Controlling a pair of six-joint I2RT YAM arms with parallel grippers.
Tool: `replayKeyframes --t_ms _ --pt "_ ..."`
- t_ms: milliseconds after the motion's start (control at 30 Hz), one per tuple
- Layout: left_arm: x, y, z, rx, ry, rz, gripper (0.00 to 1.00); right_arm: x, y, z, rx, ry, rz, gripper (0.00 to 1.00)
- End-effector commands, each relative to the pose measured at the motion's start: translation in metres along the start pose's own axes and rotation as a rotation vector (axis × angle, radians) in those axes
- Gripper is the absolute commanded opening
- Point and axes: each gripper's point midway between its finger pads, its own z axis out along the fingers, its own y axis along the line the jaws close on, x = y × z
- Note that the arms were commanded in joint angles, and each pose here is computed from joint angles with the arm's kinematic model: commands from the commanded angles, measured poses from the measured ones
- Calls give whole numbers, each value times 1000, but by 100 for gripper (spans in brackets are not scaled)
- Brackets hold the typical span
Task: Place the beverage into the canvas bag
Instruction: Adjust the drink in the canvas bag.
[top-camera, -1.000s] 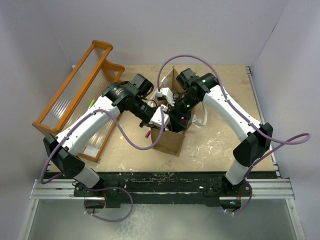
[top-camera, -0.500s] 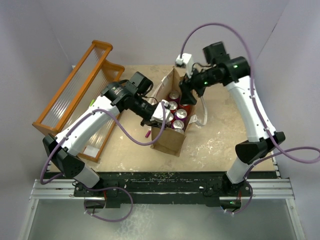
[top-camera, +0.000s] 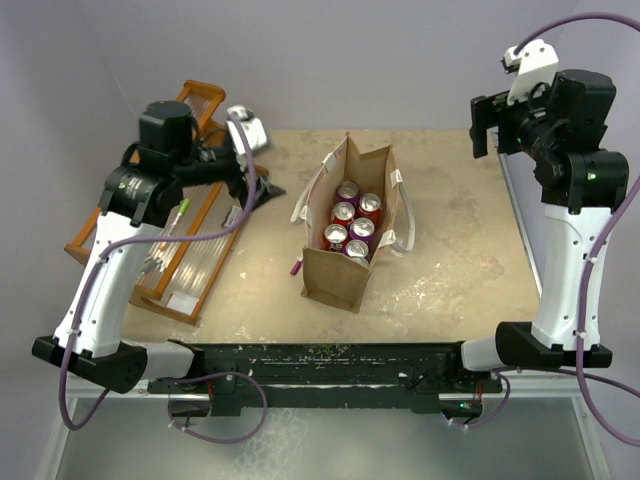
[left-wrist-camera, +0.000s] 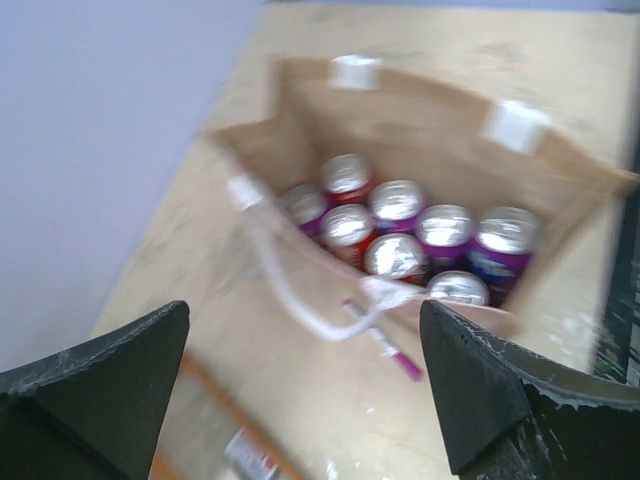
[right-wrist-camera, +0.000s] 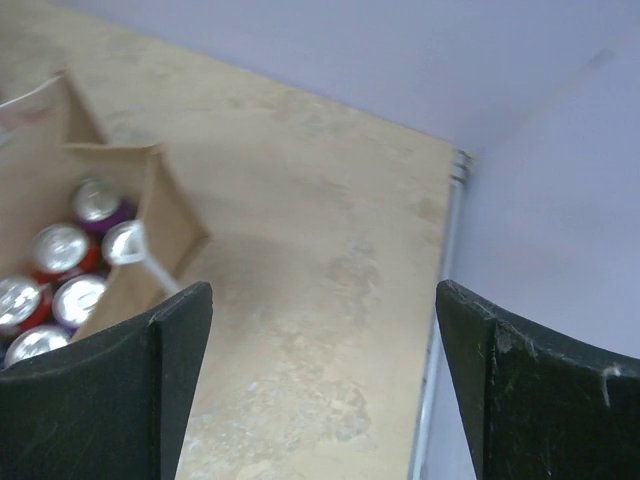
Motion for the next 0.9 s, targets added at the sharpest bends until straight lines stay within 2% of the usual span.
replayKeyframes --t_ms 0,67,133,300,367,467,533,667,867 --pt "-3 106 -63 -604 1 -182 99 -7 -39 -4 202 -27 89 100" --pt "7 133 -95 -789 -5 -257 99 -7 -50 -8 250 -33 106 100" --pt "17 145 -117 -894 -11 -307 99 -9 -59 -16 285 -49 127 100" --pt "23 142 -136 -940 -29 -315 99 -10 -62 -30 293 -76 155 100" --pt "28 142 -136 -933 -19 -316 99 -12 -31 -31 122 -91 118 100" --pt "35 145 -133 -920 2 -306 99 0 43 -36 -286 -107 15 100" --pt "36 146 -131 -905 4 -301 99 15 90 -37 -494 -91 -18 100" --pt "37 148 -129 -885 -1 -302 99 57 168 -34 -725 14 -205 99" --pt "37 143 -126 -838 -7 -312 99 97 224 -18 -937 137 -341 98"
